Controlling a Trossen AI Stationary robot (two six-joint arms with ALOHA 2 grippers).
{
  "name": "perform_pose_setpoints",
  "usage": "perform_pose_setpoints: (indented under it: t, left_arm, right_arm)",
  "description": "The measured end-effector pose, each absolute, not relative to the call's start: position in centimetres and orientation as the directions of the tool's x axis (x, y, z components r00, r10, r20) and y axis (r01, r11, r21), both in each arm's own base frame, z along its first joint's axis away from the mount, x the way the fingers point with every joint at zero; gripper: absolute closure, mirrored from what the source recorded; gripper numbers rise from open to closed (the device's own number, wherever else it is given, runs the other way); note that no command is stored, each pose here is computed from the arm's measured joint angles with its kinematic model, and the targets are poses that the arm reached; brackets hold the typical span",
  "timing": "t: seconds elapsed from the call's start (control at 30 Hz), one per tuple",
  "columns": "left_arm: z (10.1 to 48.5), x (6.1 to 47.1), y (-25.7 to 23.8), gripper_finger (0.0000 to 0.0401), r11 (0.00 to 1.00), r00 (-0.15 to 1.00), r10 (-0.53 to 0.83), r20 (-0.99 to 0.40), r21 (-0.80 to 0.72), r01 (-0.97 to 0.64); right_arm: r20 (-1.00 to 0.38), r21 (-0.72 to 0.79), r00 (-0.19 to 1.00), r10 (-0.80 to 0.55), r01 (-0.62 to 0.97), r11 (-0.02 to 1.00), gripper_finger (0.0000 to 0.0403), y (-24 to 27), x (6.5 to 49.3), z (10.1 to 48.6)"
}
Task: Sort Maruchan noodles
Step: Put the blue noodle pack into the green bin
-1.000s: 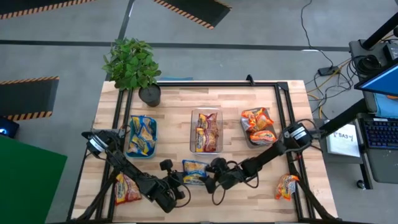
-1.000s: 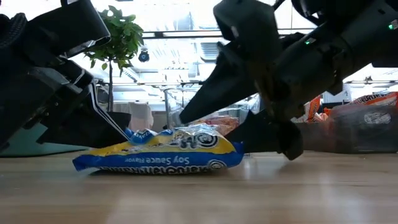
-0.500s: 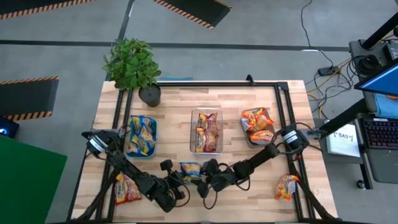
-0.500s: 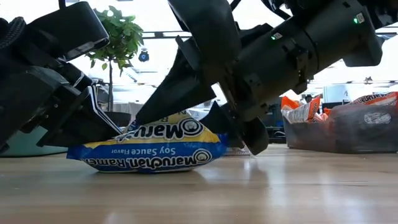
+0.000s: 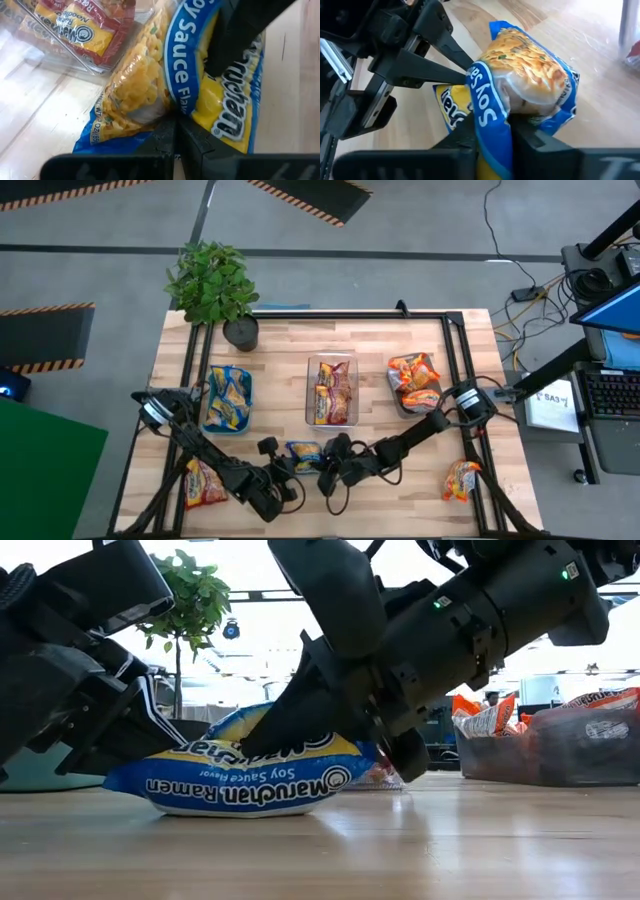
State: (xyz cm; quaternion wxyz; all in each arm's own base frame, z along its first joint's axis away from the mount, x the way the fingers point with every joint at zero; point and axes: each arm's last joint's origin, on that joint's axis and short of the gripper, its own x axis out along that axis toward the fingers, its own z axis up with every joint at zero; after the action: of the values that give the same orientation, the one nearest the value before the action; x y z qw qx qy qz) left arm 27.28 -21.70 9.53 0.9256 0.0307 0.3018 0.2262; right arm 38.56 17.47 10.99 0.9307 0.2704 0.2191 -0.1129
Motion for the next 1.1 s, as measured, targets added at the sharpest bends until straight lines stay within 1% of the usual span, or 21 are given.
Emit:
perform_pose_setpoints:
  t: [0.1, 0.2, 0.33, 0.57, 0.7, 0.8, 1.0, 1.1]
  left_arm:
    - [9.5, 27.2, -21.7, 0.0401, 0.898, 0.716, 0.436, -0.544, 0.209, -0.388]
    - [9.8, 27.0, -22.2, 0.0401, 0.906, 0.726, 0.423, -0.543, 0.224, -0.360]
    - [11.6, 26.0, -23.2, 0.0401, 0.921, 0.766, 0.389, -0.511, 0.244, -0.305]
    - [16.8, 22.9, -25.4, 0.0401, 0.920, 0.864, 0.337, -0.375, 0.328, -0.216]
    - [20.2, 20.5, -26.0, 0.0401, 0.889, 0.906, 0.329, -0.266, 0.411, -0.202]
    - [22.4, 19.2, -25.9, 0.0401, 0.852, 0.920, 0.336, -0.200, 0.480, -0.207]
    - [26.6, 17.8, -24.4, 0.0401, 0.794, 0.936, 0.313, -0.161, 0.585, -0.164]
    - [28.5, 17.1, -23.2, 0.0401, 0.761, 0.937, 0.322, -0.136, 0.626, -0.170]
  right_arm:
    - [-0.462, 0.436, 0.882, -0.088, 0.313, 0.844, 0.0381, 17.5, 38.5, 11.4]
    - [-0.450, 0.425, 0.889, -0.080, 0.292, 0.857, 0.0387, 17.7, 38.4, 12.1]
    - [-0.407, 0.430, 0.911, -0.060, 0.249, 0.868, 0.0389, 18.2, 38.0, 14.2]
    - [-0.321, 0.381, 0.947, -0.037, 0.164, 0.910, 0.0390, 18.6, 37.6, 17.3]
    - [-0.275, 0.372, 0.961, -0.029, 0.134, 0.919, 0.0390, 18.7, 37.8, 18.2]
    - [-0.250, 0.325, 0.968, -0.026, 0.110, 0.939, 0.0390, 18.9, 38.2, 18.9]
    - [-0.175, 0.252, 0.984, -0.042, 0.086, 0.964, 0.0390, 19.2, 39.4, 21.6]
    - [-0.164, 0.189, 0.984, -0.070, 0.101, 0.977, 0.0390, 18.6, 40.3, 22.9]
